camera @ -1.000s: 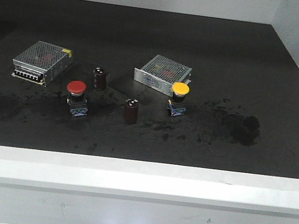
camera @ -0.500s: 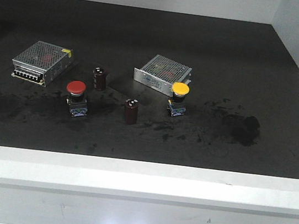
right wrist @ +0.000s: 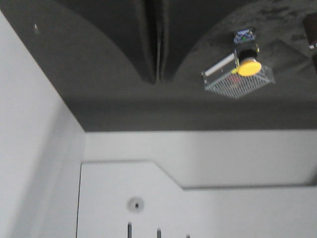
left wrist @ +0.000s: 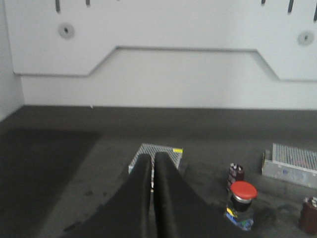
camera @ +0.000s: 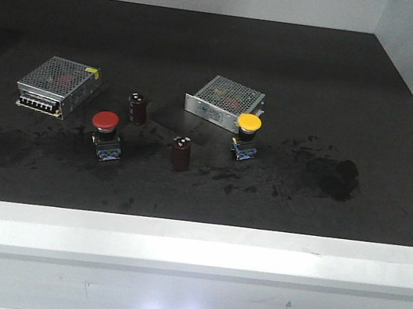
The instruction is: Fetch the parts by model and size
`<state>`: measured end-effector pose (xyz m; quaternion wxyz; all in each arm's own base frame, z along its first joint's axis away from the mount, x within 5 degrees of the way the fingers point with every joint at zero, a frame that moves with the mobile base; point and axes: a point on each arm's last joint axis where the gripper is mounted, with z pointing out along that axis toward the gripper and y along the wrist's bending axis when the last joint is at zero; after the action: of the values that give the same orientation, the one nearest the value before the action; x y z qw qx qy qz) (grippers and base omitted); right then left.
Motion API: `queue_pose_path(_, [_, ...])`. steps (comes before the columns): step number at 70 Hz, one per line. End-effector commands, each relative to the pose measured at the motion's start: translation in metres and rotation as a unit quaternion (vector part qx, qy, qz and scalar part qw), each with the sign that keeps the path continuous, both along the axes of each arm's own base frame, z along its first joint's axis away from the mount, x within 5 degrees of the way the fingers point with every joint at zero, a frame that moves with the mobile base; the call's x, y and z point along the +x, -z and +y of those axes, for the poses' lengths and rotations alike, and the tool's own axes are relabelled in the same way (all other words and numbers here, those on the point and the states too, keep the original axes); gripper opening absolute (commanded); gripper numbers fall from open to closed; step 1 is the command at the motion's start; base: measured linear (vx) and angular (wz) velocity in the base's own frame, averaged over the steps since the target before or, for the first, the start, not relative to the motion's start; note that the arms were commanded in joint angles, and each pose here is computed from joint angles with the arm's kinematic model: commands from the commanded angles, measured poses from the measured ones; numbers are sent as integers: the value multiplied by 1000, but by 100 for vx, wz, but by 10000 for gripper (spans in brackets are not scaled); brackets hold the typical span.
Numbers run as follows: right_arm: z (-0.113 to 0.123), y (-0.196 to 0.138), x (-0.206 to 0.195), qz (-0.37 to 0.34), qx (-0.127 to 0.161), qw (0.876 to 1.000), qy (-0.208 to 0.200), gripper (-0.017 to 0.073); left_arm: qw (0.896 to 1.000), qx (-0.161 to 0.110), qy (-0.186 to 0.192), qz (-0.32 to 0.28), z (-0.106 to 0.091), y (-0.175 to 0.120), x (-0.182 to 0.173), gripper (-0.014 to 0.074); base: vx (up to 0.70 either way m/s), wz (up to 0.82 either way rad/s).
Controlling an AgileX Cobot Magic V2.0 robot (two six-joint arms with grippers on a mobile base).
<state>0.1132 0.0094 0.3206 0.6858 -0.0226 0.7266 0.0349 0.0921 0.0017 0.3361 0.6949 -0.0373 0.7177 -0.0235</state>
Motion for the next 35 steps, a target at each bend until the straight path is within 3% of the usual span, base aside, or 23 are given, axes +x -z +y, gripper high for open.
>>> queue_pose_path(1, [2, -16, 20, 0, -9, 1000, 0, -10, 1000, -8, 9, -8, -2, -15, 14, -6, 0, 0])
queue_pose_path(16, [4, 2, 49, 70, -16, 997, -1, -10, 999, -7, 9, 36, -2, -5, 30, -6, 0, 0])
queue_pose_path(29, [5, 14, 62, 107, -10, 994, 0, -10, 999, -7, 9, 32, -2, -5, 30, -6, 0, 0])
queue_pose_path(35, [5, 16, 62, 113, -25, 993, -1, -10, 999, -7, 9, 37, -2, -5, 30, -5, 0, 0])
